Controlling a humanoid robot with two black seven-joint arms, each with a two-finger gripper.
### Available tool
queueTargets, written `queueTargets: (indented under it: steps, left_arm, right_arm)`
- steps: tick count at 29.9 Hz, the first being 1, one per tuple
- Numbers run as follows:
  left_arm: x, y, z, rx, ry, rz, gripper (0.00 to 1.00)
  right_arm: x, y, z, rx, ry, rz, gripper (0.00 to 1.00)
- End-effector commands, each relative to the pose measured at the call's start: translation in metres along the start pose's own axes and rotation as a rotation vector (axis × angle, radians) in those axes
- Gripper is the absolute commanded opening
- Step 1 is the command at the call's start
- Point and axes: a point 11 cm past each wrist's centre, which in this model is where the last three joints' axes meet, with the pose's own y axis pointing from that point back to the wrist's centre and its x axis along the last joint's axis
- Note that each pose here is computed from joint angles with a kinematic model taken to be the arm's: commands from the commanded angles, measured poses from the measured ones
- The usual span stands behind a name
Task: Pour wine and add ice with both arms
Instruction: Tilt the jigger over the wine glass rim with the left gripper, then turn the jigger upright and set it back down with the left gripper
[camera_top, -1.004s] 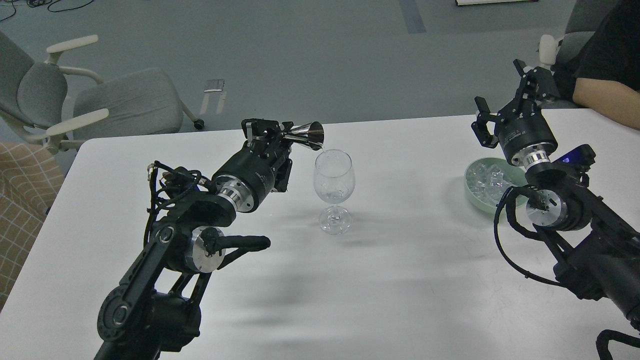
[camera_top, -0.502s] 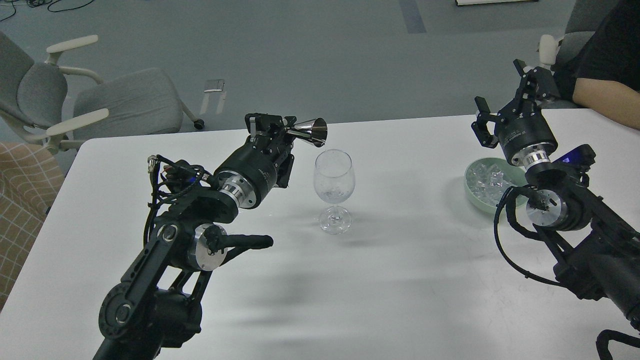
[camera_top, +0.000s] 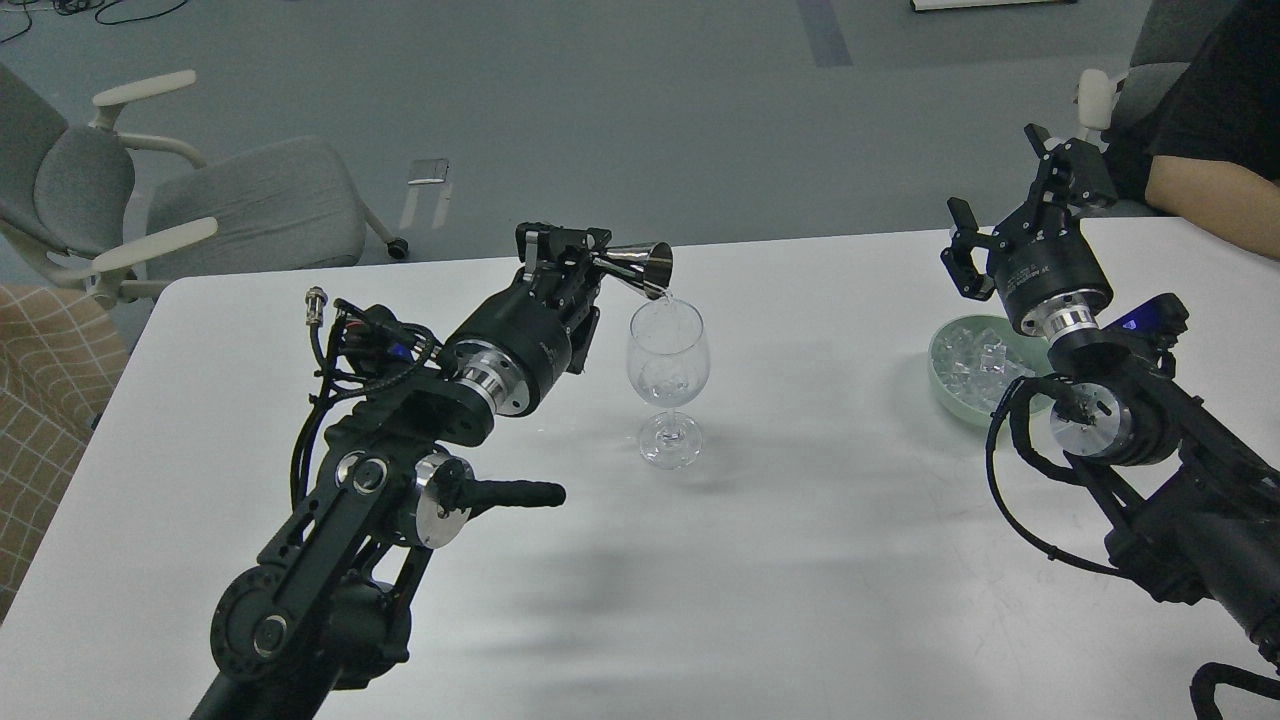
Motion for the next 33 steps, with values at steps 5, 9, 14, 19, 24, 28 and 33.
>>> queueTargets:
  steps: [5, 9, 14, 19, 24, 28, 33]
  left_arm:
    - [-0.003, -0.001, 0.002, -0.012, -0.064, 0.001, 0.0]
    - [-0.002, -0.001, 0.003, -0.013, -0.108, -0.003, 0.0]
    - [0.009, 0.0, 0.005, -0.014, -0.182, 0.018, 0.0]
    - [0.017, 0.003, 0.004, 0.0, -0.323, 0.009, 0.0]
    - [0.017, 0.002, 0.008, -0.01, -0.33, 0.009, 0.0]
    - [0.014, 0.001, 0.011, -0.02, -0.302, 0.008, 0.0]
    - [0.011, -0.002, 0.022, -0.049, -0.034, 0.011, 0.0]
  right_arm:
    - [0.0, 0.0, 0.0, -0.001, 0.001, 0.0, 1.0]
    - [0.0, 0.0, 0.0, -0.001, 0.001, 0.0, 1.0]
    - [0.0, 0.0, 0.0, 0.001, 0.001, 0.001, 1.0]
    - [0.0, 0.0, 0.0, 0.0, -0.001, 0.0, 1.0]
    - [0.0, 0.0, 0.0, 0.0, -0.001, 0.0, 1.0]
    - [0.001, 0.0, -0.001, 0.001, 0.002, 0.001, 1.0]
    - [0.001, 0.0, -0.001, 0.0, 0.003, 0.0, 1.0]
